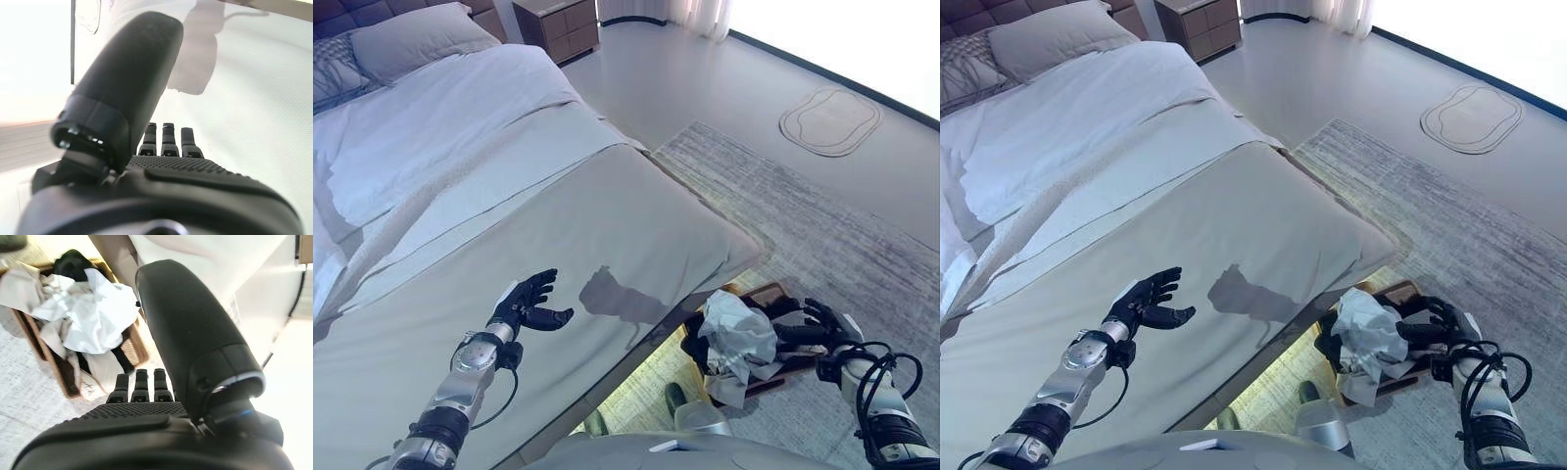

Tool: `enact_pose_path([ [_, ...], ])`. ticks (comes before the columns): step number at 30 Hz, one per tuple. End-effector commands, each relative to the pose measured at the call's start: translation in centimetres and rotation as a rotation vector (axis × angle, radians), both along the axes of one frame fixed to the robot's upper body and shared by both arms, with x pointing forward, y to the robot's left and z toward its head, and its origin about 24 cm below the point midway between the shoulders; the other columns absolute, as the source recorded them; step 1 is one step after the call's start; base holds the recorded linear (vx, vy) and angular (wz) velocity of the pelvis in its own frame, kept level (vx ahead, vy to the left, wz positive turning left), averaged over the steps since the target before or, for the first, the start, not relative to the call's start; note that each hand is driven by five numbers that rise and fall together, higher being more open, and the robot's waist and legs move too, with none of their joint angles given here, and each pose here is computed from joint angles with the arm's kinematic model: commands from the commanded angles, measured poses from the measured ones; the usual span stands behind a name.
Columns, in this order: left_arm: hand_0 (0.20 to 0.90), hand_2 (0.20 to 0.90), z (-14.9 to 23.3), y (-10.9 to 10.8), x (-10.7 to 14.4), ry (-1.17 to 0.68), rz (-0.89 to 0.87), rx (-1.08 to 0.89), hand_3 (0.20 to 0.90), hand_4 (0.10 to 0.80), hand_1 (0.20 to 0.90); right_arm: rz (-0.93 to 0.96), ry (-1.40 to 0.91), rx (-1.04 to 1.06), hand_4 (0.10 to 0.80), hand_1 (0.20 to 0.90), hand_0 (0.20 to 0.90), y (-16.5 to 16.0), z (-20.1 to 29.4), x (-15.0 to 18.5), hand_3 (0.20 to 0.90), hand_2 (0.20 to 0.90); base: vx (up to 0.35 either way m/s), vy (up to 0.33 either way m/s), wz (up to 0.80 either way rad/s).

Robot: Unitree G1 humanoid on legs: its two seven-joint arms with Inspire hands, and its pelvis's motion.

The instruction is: Pick up the clothes from the bed and place them into the basket

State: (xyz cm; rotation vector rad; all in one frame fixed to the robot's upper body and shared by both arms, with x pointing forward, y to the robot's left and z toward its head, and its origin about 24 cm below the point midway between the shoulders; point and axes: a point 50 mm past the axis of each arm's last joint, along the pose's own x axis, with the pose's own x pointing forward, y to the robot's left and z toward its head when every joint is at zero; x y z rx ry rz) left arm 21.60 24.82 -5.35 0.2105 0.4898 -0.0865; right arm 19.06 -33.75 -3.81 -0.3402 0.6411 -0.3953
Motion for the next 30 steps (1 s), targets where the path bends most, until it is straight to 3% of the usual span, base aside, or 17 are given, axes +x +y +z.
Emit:
enact_pose_path([
  [1,0.9,0.9,2.6,0.6,1.9,-0.187,0.045,-0.002,0.9,0.8,0.9,0.116,-0.294,-0.148,0.8,0.9,0.9,0.7,5.7,4.1,0.9,0.9,0.0,0.0,0.0],
  [8,0.9,0.9,0.9,-1.1,0.6,-0.142,0.024,-0.05,0.9,0.8,0.9,0.533,-0.586,-0.374,0.8,0.9,0.9,8.7,9.3,5.6,0.9,0.9,0.033,-0.004,0.08],
  [11,0.9,0.9,0.7,-1.7,0.5,-0.128,0.015,-0.087,0.9,0.8,0.9,0.65,-0.629,-0.419,0.8,0.9,0.9,10.5,10.2,5.6,0.9,0.9,0.042,-0.02,0.2],
  [19,0.9,0.9,1.4,-2.1,0.0,-0.174,-0.13,0.079,0.9,0.8,0.9,0.81,-0.563,-0.534,0.8,0.9,0.9,12.2,10.0,5.7,0.9,0.9,0.045,0.002,0.32],
  [30,0.9,0.9,2.9,-0.5,-0.4,-0.203,-0.188,0.208,0.9,0.8,0.9,0.874,-0.487,-0.565,0.8,0.9,0.9,12.0,9.4,5.2,0.9,0.9,0.052,0.008,0.22],
])
